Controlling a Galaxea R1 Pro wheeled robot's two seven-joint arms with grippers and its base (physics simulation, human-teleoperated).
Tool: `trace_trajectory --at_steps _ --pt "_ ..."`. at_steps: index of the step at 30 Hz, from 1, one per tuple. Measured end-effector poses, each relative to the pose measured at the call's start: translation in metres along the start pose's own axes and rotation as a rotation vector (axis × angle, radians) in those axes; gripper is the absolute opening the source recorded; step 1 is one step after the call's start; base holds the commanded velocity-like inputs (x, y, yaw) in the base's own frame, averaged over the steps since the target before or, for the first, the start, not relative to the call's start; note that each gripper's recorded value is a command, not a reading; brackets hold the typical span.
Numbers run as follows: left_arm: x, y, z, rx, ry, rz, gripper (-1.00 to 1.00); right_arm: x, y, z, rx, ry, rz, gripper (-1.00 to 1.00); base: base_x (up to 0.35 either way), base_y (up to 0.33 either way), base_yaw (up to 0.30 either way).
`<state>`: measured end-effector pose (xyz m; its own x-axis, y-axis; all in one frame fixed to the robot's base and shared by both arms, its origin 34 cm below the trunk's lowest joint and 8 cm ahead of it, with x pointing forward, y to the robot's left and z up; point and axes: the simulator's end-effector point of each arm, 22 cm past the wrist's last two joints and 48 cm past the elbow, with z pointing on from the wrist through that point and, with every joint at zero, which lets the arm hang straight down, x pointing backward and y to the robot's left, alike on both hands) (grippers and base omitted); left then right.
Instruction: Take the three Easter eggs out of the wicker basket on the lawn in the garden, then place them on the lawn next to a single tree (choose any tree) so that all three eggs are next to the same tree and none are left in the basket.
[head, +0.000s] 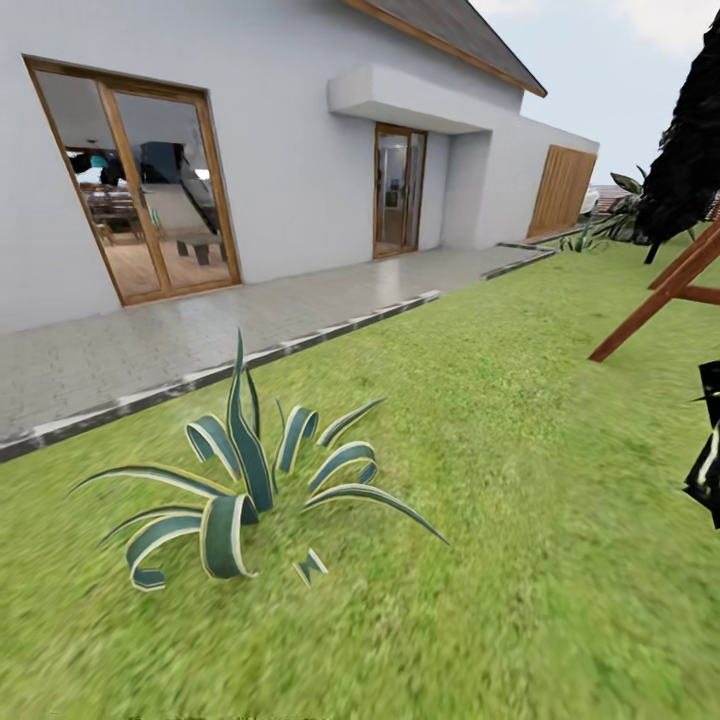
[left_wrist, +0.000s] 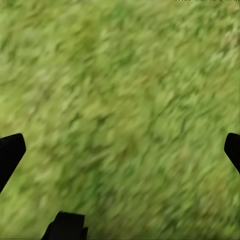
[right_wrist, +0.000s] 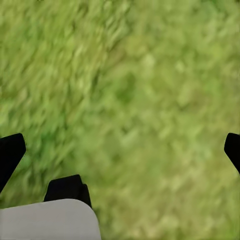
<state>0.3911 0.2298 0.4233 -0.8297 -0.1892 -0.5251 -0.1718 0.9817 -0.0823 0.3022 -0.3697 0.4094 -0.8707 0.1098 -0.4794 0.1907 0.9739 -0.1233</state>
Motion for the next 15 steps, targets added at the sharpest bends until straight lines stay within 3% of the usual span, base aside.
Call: trace_trajectory --at_steps 15 --pt "0.0 0.0005 0.0 -0.002 0.0 -0.001 1.0 0.0022 -0.0005 -0.0003 0.006 0.006 0.002 1.0 0.0 0.0 0.289"
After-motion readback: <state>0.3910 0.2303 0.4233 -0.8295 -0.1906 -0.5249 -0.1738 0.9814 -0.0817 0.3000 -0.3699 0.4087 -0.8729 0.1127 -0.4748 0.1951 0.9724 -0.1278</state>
